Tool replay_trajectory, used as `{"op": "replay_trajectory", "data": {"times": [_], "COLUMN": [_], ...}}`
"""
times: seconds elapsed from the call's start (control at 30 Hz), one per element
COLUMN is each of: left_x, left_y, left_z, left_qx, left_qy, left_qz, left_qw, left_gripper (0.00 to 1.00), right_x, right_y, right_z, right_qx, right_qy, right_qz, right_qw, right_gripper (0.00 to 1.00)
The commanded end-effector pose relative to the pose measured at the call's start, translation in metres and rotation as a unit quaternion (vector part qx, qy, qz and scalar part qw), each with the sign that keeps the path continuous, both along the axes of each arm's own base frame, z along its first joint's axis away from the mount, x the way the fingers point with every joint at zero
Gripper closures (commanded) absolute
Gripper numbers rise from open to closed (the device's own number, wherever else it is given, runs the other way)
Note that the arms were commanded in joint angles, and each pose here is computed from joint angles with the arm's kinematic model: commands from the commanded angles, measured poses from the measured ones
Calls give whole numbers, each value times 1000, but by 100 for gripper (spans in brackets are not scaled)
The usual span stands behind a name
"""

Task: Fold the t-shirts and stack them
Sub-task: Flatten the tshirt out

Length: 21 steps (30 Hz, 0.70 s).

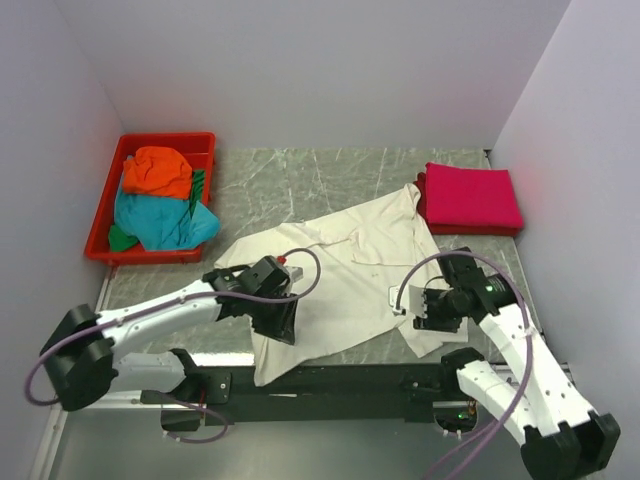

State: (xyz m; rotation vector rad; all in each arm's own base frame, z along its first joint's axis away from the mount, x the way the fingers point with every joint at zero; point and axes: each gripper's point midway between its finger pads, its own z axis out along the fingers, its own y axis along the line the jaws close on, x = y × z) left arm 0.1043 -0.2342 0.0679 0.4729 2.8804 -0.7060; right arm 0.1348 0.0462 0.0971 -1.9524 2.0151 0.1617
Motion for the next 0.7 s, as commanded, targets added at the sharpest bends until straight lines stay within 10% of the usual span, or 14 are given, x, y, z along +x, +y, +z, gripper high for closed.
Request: {"op": "replay_trajectory", "data": {"times": [0.0, 0.2, 0.33, 0.67], "left_x": [-12, 58, 116, 203], "left_y": [6, 21, 37, 126], "left_z": [18, 59, 74, 38], "left_qx": [-12, 28, 107, 355], "left_qy": [11, -138, -213, -252], "left_qz": [23, 62, 55, 61], "left_qw": [1000, 988, 970, 898], "left_gripper": [52, 27, 30, 75], "right_x": [0, 60, 104, 154], "right_y": [4, 28, 42, 46], "right_z": [19, 38, 36, 33], "right_qx": [25, 80, 112, 153], "right_qy": [-19, -54, -42, -18], "right_qz": [-34, -20, -12, -57], "right_qw": [999, 995, 993, 986], "right_gripper": [50, 51, 57, 66]}}
